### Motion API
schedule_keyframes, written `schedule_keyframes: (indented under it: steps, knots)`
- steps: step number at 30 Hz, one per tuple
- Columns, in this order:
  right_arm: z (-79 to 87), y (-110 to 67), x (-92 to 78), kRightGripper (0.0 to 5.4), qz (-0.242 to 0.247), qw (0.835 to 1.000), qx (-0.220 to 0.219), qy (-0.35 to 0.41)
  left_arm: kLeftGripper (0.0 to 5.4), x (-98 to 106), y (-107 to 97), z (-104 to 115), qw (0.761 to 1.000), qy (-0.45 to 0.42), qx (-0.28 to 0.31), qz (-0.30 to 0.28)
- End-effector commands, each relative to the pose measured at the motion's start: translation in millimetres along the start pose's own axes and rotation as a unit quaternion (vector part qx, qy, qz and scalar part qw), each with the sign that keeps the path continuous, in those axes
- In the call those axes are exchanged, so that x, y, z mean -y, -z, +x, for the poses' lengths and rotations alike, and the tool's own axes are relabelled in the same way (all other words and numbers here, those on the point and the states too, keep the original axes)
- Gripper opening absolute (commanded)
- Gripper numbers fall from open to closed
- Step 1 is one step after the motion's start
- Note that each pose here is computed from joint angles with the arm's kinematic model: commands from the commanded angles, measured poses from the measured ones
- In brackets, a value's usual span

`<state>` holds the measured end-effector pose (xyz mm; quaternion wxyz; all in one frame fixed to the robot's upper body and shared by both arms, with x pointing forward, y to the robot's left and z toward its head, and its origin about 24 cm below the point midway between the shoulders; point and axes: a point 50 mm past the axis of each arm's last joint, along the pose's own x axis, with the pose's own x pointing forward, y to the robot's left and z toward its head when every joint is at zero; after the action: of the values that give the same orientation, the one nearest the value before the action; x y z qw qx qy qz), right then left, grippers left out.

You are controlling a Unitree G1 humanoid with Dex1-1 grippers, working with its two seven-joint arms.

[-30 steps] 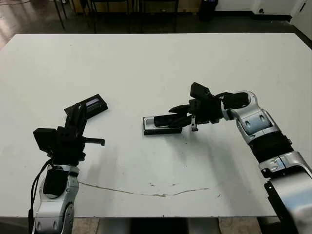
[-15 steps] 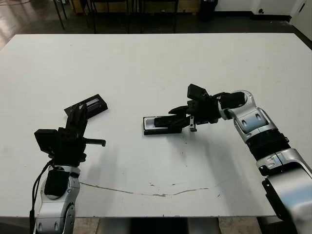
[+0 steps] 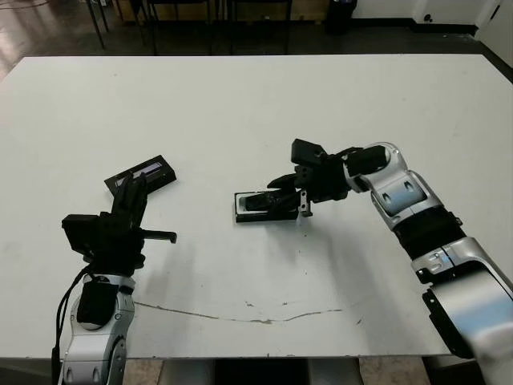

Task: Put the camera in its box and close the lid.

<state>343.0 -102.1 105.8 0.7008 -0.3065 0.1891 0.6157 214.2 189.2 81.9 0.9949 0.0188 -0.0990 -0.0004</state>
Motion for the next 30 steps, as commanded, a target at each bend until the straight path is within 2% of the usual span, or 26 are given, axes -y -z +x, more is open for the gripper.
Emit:
schedule_keyframes:
  steps: [1,10,18,24,30]
  knots:
    - [10.3,3.2,-5.8,0.38,-0.008,1.0,-0.016,-0.019,0.0,-1.4,3.6,-3.4,1.0,-0.003,-0.014,0.001]
    - [18.0,3.7,-9.0,0.38,-0.008,0.999,-0.019,-0.033,0.0,-0.6,4.6,-4.8,1.0,-0.002,-0.016,-0.001]
    - [23.5,12.0,-11.9,0.38,0.008,0.999,-0.037,-0.032,0.0,-2.1,6.2,-5.3,1.0,-0.004,-0.018,-0.002]
    - [17.5,13.3,-9.4,1.59,-0.036,0.996,-0.047,-0.069,0.0,-2.8,6.3,-5.5,1.0,-0.003,-0.019,-0.005]
    - [8.0,18.5,-2.7,2.85,-0.041,0.995,-0.063,-0.072,0.0,-2.8,6.2,-5.7,1.0,-0.002,-0.021,-0.001]
